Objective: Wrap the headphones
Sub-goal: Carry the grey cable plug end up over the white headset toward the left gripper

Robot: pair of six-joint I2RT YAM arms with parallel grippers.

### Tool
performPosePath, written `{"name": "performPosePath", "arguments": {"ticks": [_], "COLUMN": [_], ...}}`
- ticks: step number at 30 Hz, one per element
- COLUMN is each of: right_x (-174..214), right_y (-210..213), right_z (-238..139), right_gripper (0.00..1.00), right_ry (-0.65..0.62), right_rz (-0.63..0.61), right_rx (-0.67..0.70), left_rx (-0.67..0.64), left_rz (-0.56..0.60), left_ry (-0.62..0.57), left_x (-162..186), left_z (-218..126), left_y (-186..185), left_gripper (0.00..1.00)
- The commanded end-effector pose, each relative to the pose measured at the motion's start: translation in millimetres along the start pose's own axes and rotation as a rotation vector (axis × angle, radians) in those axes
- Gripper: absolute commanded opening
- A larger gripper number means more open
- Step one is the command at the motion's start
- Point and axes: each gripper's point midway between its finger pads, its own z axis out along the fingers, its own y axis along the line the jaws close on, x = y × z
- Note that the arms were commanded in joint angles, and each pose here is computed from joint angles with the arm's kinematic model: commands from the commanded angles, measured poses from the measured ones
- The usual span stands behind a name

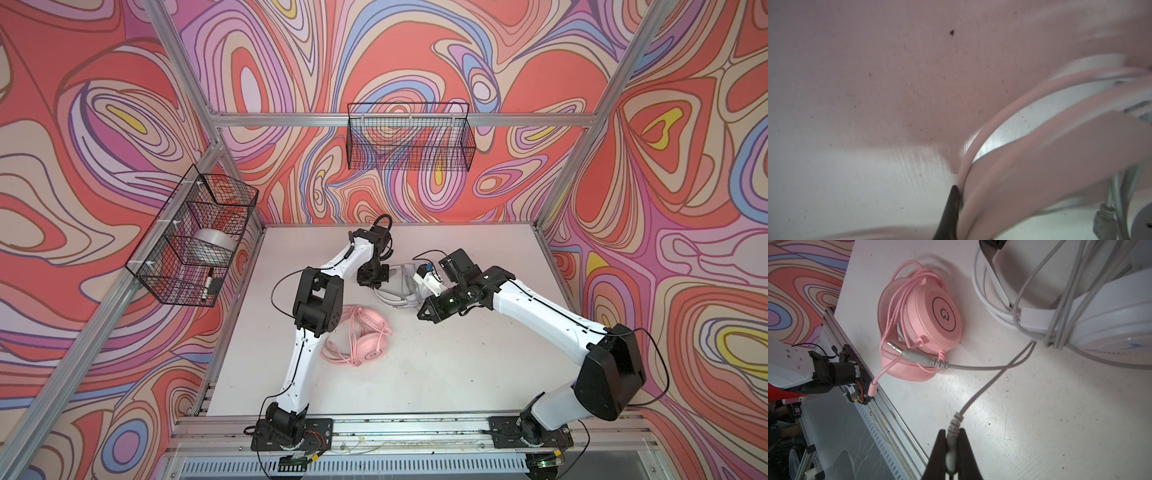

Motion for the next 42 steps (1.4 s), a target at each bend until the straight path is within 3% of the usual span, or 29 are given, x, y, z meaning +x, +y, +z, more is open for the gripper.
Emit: {"name": "performPosePath", "arguments": {"ticks": [1,13,24,42], "right_x": [-27,-97,-111,-102], "right_y": [10,-54,-73,-121], "right_z": [-10,-20,14,57], "right_gripper": [0.0,0.0,0.0,0.0], "right_ry": [-0.07,-0.253,-0.225,-0.083], "right_rz": [-0.013,0.269,0.385,0.504], "right_rx": [-0.076,-0.077,-0.113,0.058], "left_rx": [0.023,0.02,0.031,0.067], "left_rz": [0.026,0.102,0.112,0.069], "left_ry": [-0.065,-0.046,-0.036,0.003], "left_x": [-16,-3,3,25], "left_z": [-1,-2,-1,5], "left_y": [-14,-28,-38,-47], "left_gripper": [0.0,0.0,0.0,0.0]}}
